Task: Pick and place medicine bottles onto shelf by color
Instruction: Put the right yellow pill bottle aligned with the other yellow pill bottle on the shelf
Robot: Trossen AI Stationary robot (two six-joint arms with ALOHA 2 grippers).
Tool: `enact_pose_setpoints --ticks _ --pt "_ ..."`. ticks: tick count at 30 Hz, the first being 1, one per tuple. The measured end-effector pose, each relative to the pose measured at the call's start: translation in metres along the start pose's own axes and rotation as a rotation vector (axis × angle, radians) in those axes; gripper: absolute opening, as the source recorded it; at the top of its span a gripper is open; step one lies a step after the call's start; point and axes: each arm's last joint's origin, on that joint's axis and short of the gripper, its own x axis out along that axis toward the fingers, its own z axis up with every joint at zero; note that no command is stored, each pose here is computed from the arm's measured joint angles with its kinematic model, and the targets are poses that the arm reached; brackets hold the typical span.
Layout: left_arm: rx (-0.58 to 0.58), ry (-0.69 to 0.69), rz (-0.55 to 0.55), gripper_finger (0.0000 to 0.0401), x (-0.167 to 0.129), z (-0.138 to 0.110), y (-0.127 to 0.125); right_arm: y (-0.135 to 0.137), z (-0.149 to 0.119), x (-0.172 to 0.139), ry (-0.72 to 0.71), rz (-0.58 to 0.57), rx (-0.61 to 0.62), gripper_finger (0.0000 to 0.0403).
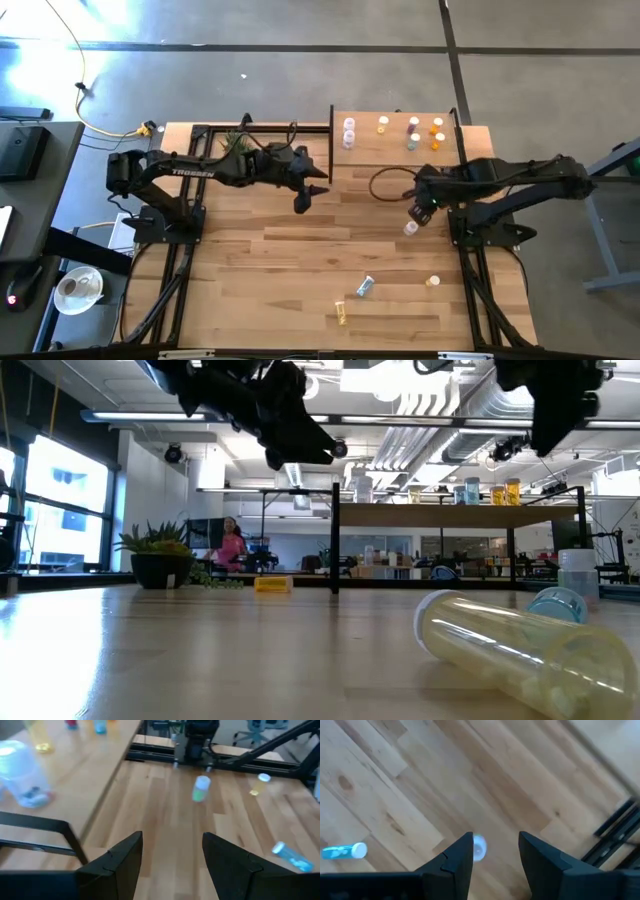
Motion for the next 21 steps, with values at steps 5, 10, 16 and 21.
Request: enact_pose_setpoints --ticks 5,10,16,21 --pt "-0.012 -0.017 -0.048 0.0197 0.003 -0.005 -0.018 -0.003 -0.027 0.004 0.017 0.030 0.058 0.0149" --pt "0.010 -0.014 -0.101 0.0197 0.004 -0.005 -0.037 -0.007 -0.049 0.008 0.045 0.072 0.090 0.0149" --pt "0.038 -0.018 -0.163 0.0197 0.004 -0.006 -0.058 -0.009 -0.068 0.007 0.067 0.126 0.037 0.0149" --pt "0.014 -0.007 -0.203 0.0197 0.003 -0.008 -0.073 -0.003 -0.078 0.003 0.076 0.180 0.001 0.0149"
